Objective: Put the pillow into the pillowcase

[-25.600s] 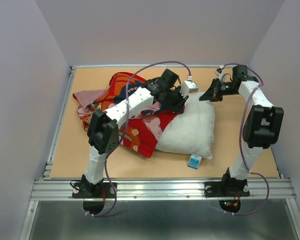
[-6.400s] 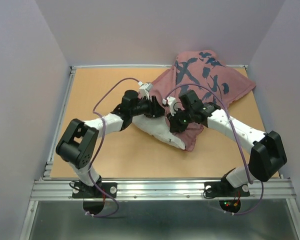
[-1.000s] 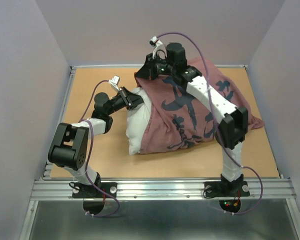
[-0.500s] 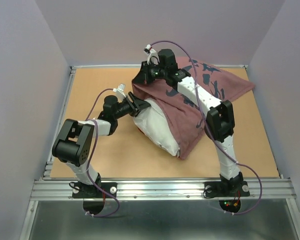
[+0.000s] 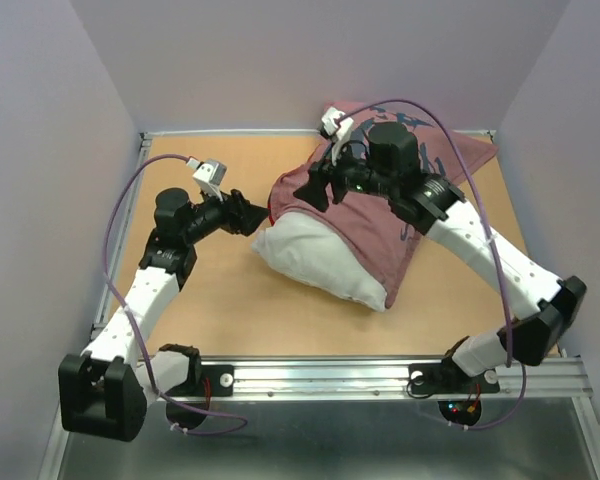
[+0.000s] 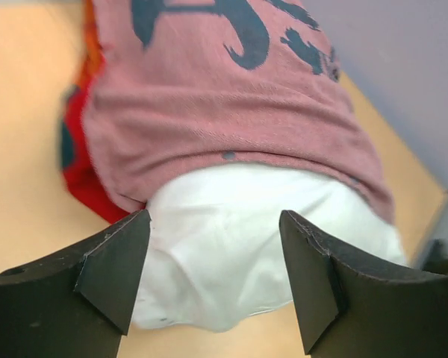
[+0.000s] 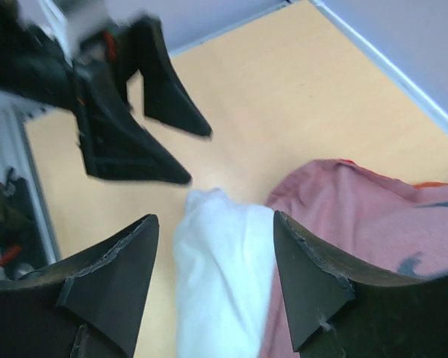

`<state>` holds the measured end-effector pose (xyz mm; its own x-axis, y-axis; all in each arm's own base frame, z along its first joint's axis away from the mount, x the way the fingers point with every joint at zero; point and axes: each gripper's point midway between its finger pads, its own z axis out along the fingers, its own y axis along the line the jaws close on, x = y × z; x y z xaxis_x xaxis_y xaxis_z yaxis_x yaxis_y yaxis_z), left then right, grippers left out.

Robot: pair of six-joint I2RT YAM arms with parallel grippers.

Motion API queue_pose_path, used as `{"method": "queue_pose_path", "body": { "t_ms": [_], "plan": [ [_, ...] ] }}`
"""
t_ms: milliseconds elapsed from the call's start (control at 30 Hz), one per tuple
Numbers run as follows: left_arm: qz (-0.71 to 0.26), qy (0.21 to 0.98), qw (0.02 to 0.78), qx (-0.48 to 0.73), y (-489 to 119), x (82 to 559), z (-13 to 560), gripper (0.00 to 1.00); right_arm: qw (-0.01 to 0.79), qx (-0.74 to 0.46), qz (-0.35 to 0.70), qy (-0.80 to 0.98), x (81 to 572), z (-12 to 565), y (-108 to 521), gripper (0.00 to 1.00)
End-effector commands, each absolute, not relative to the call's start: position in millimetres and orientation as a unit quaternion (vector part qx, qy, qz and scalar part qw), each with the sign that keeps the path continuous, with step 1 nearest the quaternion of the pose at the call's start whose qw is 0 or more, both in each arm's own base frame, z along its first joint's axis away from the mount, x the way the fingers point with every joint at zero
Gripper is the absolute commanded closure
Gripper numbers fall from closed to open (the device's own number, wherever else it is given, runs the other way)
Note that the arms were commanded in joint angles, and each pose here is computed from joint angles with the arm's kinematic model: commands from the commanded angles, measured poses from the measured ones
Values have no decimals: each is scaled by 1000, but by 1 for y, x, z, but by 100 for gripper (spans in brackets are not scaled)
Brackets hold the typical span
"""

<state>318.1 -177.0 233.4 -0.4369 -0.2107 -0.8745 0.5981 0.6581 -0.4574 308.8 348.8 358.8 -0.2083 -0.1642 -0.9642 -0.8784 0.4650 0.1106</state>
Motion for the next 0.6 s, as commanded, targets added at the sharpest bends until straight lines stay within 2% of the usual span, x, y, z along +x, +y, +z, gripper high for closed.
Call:
{"method": "queue_pose_path", "body": {
  "t_ms": [0, 67, 133, 233, 267, 300, 467, 500, 533, 567],
  "plan": [
    [-243, 764, 558, 215, -143, 323, 222, 20, 437, -473, 244, 725, 289, 268, 328, 32],
    [-230, 770, 556, 210, -139, 329, 223, 21, 404, -521, 223, 718, 267, 229, 333, 32],
    [-225, 782, 549, 192, -133, 336, 219, 21, 377, -559, 195, 712, 253, 196, 337, 27],
    [-232, 788, 546, 166, -125, 344, 216, 18, 383, -580, 148, 704, 254, 174, 347, 14],
    [-232, 789, 545, 162, -123, 346, 215, 16, 387, -583, 132, 702, 256, 167, 348, 4],
    [-238, 787, 545, 164, -124, 347, 217, 15, 397, -582, 115, 700, 261, 165, 351, 0],
    [-234, 788, 541, 178, -108, 361, 216, 4, 391, -561, -25, 729, 301, 122, 333, 0],
    [-241, 769, 529, 267, -118, 364, 210, 2, 402, -517, -13, 756, 306, 134, 312, 58],
    [-244, 776, 518, 265, -119, 365, 205, 2, 397, -517, -16, 759, 305, 129, 308, 59],
    [-249, 768, 514, 290, -122, 364, 202, 5, 426, -505, -9, 751, 304, 156, 302, 76]
  ]
}}
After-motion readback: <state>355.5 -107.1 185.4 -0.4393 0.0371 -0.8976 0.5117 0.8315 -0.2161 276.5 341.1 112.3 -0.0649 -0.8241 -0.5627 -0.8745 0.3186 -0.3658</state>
